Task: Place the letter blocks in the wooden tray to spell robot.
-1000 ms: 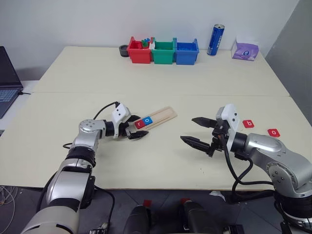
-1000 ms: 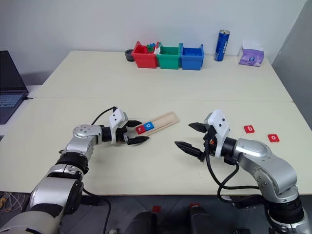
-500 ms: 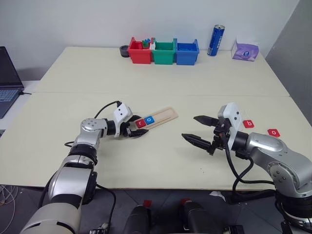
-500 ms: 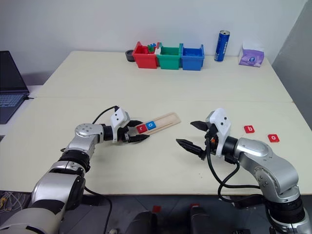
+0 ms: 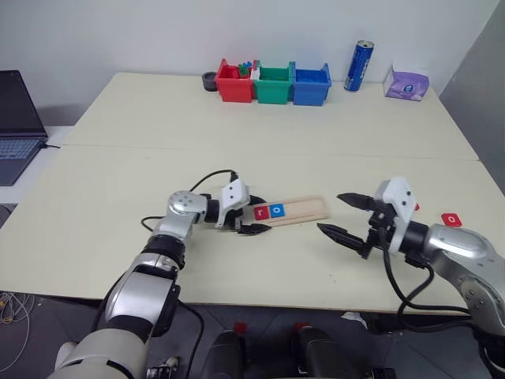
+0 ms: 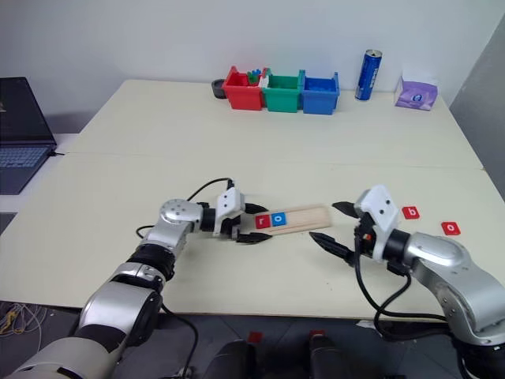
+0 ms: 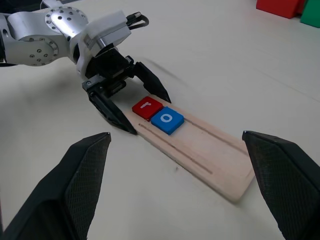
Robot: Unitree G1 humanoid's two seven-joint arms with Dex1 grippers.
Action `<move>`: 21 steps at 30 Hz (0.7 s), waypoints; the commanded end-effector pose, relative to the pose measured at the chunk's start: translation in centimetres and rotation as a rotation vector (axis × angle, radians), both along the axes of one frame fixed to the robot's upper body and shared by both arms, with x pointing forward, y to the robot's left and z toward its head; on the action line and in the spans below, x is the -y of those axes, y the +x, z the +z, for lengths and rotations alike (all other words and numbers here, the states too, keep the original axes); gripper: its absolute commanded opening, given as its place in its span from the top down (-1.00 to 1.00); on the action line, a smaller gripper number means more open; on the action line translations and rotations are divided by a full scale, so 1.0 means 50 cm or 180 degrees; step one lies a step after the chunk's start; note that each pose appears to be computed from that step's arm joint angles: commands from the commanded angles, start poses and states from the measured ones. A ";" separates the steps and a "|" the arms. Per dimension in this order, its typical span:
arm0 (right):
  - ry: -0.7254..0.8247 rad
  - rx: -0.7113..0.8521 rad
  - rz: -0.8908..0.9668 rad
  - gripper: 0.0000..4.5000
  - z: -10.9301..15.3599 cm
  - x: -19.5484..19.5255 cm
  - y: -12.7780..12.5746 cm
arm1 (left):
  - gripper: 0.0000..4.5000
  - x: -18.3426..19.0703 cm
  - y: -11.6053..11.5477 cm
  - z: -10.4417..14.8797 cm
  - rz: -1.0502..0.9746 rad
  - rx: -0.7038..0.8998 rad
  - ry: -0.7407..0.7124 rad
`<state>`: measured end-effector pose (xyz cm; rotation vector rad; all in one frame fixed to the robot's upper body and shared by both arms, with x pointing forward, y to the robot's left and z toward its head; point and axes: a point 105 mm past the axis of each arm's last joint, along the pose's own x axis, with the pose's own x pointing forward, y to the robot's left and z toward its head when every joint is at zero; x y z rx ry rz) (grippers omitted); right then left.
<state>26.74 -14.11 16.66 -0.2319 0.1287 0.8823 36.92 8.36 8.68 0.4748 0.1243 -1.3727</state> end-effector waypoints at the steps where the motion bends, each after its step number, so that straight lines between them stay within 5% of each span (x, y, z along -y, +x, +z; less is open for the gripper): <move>1: -0.0101 0.0186 -0.0026 -1.00 0.018 0.022 -0.016 | -0.51 0.043 -0.001 0.018 -0.0243 0.0162 0.0049; 21: -0.0119 0.0110 -0.0243 -1.00 -0.013 0.053 -0.029 | -0.51 0.072 0.004 0.016 -0.0362 0.0187 0.0159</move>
